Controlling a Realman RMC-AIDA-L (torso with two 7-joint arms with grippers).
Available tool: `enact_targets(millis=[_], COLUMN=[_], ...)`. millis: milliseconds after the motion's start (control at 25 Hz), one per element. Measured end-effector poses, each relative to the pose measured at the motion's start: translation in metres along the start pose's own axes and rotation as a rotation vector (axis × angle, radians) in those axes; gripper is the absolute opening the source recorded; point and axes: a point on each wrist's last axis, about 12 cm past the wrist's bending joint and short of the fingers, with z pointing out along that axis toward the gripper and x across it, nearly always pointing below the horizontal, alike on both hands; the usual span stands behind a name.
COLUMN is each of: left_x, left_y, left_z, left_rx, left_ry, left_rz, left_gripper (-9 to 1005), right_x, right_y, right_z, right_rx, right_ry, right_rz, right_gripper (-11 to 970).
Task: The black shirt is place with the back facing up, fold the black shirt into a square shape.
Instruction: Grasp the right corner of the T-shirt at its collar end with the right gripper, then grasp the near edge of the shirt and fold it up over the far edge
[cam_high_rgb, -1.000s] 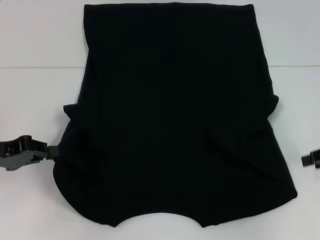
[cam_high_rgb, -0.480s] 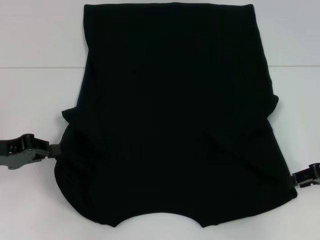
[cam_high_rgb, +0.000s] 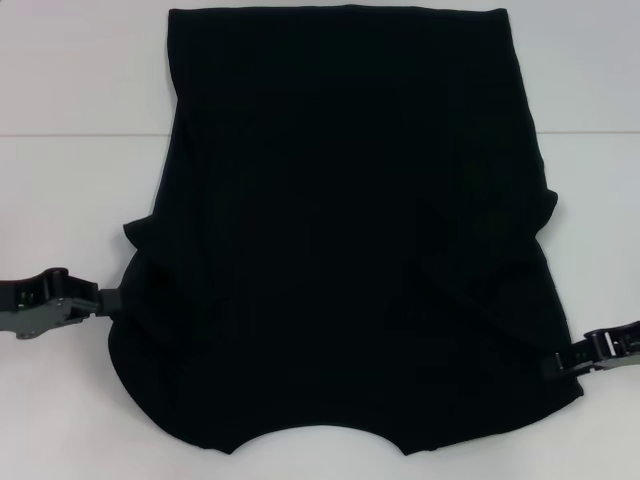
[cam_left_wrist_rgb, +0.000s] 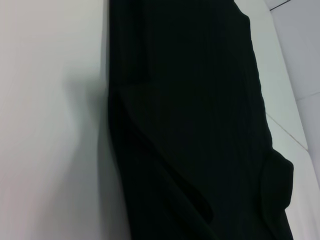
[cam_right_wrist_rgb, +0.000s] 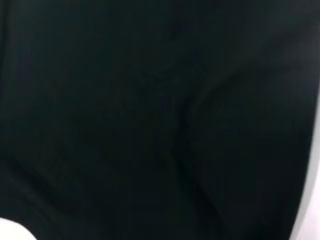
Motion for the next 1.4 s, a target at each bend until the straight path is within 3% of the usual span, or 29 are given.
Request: enact_targets(millis=[560,1000,1200,1400], left_x=[0.0,-0.001,0.001,0.008], left_y=[0.001,-0.003,-0.01,-0.012], left_z=[0.001,0.003,0.002,0.004], left_rx=[-0.004,0.014,0.048,0.039], left_ry=[-0.008,0.01,0.066,0.163], left_rz=[-0.005,0.005,0.024,0.04], left_gripper=[39,47,51,54], right_x=[-0.005,-0.004,0.005,0.03], right_y=[0.01,0.008,0.004,-0.003], right_z=[0.005,0.002,-0.007,-0.021], right_rx=[-0.046,-0.048,-0.072,-0.083], right_ry=[0.002,0.002,0.011,0.046], right_rz=[-0.01,-0.004,0.02,0.063], right_gripper=[457,233,35,31])
